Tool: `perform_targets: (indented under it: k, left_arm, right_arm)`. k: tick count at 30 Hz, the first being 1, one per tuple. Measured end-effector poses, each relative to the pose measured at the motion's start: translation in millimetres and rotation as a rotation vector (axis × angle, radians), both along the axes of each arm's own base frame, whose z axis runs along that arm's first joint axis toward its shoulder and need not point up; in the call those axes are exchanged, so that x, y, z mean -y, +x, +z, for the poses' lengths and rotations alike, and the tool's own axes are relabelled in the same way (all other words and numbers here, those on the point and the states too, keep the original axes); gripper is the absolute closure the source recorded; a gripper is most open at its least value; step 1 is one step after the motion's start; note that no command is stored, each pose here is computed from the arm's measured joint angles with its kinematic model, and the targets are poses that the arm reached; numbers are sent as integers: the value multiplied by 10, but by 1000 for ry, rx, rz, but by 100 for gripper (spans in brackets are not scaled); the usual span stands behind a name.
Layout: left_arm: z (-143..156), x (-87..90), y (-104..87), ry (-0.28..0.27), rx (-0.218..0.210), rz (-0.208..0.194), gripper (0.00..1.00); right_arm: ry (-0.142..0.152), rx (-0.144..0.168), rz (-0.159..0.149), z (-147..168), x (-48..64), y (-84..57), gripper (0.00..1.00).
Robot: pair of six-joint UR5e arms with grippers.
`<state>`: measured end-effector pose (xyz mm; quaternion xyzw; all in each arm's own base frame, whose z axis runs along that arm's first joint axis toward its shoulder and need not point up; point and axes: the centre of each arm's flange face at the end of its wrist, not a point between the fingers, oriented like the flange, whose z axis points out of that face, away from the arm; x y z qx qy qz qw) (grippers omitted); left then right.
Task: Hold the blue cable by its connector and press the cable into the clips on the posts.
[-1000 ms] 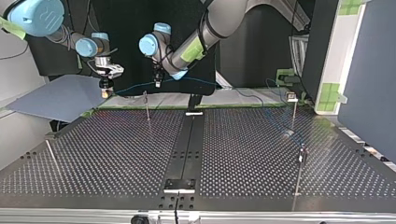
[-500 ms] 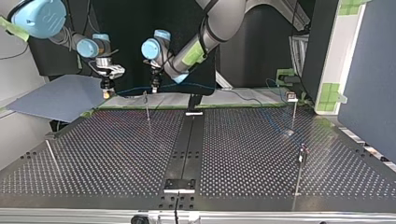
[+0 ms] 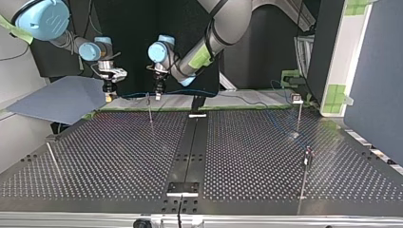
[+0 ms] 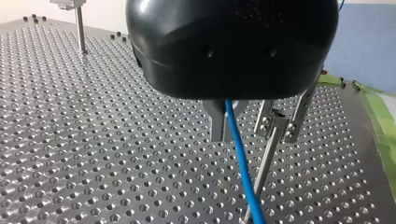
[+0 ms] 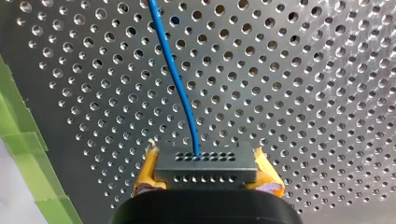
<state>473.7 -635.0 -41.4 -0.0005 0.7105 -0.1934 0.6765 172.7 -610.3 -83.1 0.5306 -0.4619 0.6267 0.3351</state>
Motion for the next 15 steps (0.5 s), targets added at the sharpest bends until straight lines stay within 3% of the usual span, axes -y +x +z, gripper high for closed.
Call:
perform_targets:
  k: [15]
  left_arm:
    - [-93, 44, -71, -50, 70, -20, 100]
  right_arm:
    - [-1, -2, 4, -21, -11, 26, 100]
